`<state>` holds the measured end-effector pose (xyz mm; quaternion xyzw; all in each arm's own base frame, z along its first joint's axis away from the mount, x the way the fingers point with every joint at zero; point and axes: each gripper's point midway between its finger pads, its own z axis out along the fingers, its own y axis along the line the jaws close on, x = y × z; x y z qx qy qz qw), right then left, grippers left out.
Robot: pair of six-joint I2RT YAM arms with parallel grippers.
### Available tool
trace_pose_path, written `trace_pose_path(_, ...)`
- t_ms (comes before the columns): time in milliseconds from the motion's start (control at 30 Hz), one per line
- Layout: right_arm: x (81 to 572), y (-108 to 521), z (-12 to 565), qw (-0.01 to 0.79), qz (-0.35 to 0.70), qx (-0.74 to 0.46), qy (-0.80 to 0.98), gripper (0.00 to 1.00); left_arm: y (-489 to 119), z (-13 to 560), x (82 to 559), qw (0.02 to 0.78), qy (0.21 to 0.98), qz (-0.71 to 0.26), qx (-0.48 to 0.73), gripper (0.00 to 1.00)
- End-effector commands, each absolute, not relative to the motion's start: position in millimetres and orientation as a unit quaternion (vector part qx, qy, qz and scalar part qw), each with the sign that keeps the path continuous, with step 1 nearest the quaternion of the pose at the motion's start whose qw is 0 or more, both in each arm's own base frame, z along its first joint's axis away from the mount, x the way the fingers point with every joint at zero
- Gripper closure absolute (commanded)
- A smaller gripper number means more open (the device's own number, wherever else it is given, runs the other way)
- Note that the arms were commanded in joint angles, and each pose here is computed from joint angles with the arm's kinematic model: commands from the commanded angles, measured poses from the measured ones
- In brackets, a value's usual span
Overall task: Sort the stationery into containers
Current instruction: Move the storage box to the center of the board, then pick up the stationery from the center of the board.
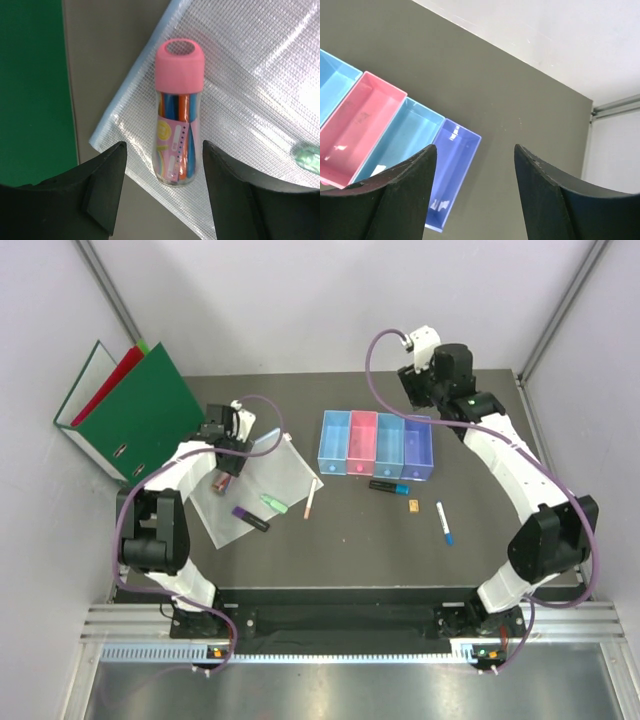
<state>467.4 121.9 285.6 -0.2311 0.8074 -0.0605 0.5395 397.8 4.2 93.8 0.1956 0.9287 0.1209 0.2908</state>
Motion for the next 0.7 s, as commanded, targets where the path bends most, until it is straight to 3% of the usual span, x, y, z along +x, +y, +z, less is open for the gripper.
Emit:
trace_pose_path(0, 454.2, 115.6, 317.4, 0.556, -0.086, -0.244, 0.790, 0.35, 1.3, 104.0, 389.4, 0.291, 0.936, 0.094, 0.173, 0.32)
trace_pose_path(300, 446.2, 109.6, 326.4, 0.559, -0.092, -0.240, 0.788, 0.33, 15.5, 82.8, 357.4, 0.287, 0.943, 0.080, 0.145, 0.21)
trace_pose_path(667, 441.4, 108.9, 328.7, 0.552, -0.092, -0.241, 0.793, 0.32, 13.6, 62.3, 358.6, 0.289, 0.944, 0.062, 0.149, 0.20)
